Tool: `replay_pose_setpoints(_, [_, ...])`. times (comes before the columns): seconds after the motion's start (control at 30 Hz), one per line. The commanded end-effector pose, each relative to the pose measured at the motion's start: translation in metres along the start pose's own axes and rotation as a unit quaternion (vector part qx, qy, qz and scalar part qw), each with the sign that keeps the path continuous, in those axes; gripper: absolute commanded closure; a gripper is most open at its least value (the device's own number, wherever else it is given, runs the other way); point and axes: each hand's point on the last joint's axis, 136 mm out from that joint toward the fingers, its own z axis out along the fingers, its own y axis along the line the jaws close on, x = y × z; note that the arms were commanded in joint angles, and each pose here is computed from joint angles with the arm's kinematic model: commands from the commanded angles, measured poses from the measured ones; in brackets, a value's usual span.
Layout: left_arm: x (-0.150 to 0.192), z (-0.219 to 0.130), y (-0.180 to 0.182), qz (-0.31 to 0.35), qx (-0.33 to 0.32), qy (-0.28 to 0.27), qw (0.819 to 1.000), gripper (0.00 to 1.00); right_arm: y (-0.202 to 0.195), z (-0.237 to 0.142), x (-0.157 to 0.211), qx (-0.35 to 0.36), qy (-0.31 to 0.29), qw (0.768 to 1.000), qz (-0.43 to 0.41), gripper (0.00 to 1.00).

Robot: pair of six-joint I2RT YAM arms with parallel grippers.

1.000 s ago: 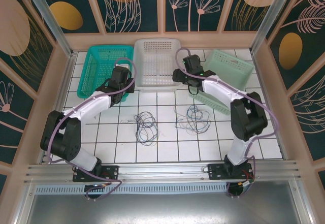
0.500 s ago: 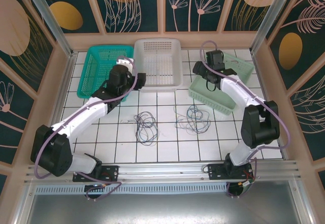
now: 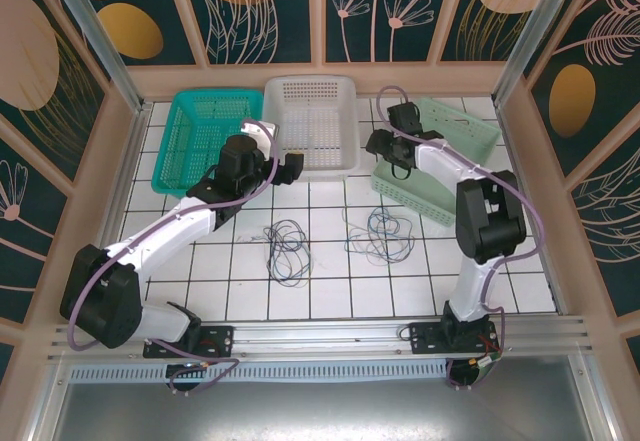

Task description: Untangle the cables

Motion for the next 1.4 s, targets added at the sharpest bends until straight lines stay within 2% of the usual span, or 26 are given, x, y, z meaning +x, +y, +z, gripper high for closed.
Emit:
replay_pose_setpoints(0.0, [-0.004,-0.006,-0.001,0.009,0.005,-0.014,1.000,0.01,-0.006,0.005,0.001,0.032,0.010,0.999,-0.009,0.28])
replay_pose_setpoints(0.27, [-0.003,-0.007,0.000,0.012,0.002,-0.015,1.000,0.01,-0.020,0.014,0.007,0.067,0.020,0.997,-0.041,0.51])
replay_pose_setpoints(0.57, [0.001,-0.003,-0.001,0.005,0.006,-0.008,1.000,0.02,0.000,0.002,0.005,0.096,-0.015,0.985,-0.144,0.83])
replay_pose_setpoints(0.8, [0.002,-0.003,0.000,0.004,0.003,-0.006,1.000,0.01,-0.006,-0.001,0.007,0.108,-0.012,0.976,-0.191,0.96])
replay_pose_setpoints(0.9, [0.002,-0.004,0.001,0.003,0.002,-0.007,1.000,0.01,-0.010,-0.001,0.011,0.109,-0.002,0.976,-0.189,0.96])
replay_pose_setpoints(1.0, [0.002,-0.003,0.000,0.000,0.003,-0.006,1.000,0.01,-0.004,0.000,0.022,0.081,0.012,0.978,-0.191,0.95])
replay_pose_setpoints(1.2, [0.002,-0.003,-0.001,0.000,0.005,-0.008,1.000,0.01,0.006,-0.015,0.023,0.044,-0.001,0.980,-0.192,0.85])
replay_pose_setpoints(1.23, [0.002,-0.003,0.000,0.000,0.005,-0.007,1.000,0.01,0.010,-0.021,0.020,0.032,-0.011,0.981,-0.192,0.80])
replay_pose_setpoints(1.3, [0.002,-0.002,-0.001,0.000,0.006,-0.006,1.000,0.01,0.017,-0.035,0.012,0.020,-0.033,0.981,-0.189,0.54])
replay_pose_setpoints(1.33, [0.004,-0.001,-0.002,0.001,0.009,-0.003,1.000,0.02,0.017,-0.041,0.008,0.018,-0.040,0.982,-0.186,0.45])
replay_pose_setpoints(1.37, [0.005,-0.001,-0.005,0.003,0.016,-0.001,1.000,0.01,0.019,-0.050,0.004,0.015,-0.050,0.982,-0.182,0.41])
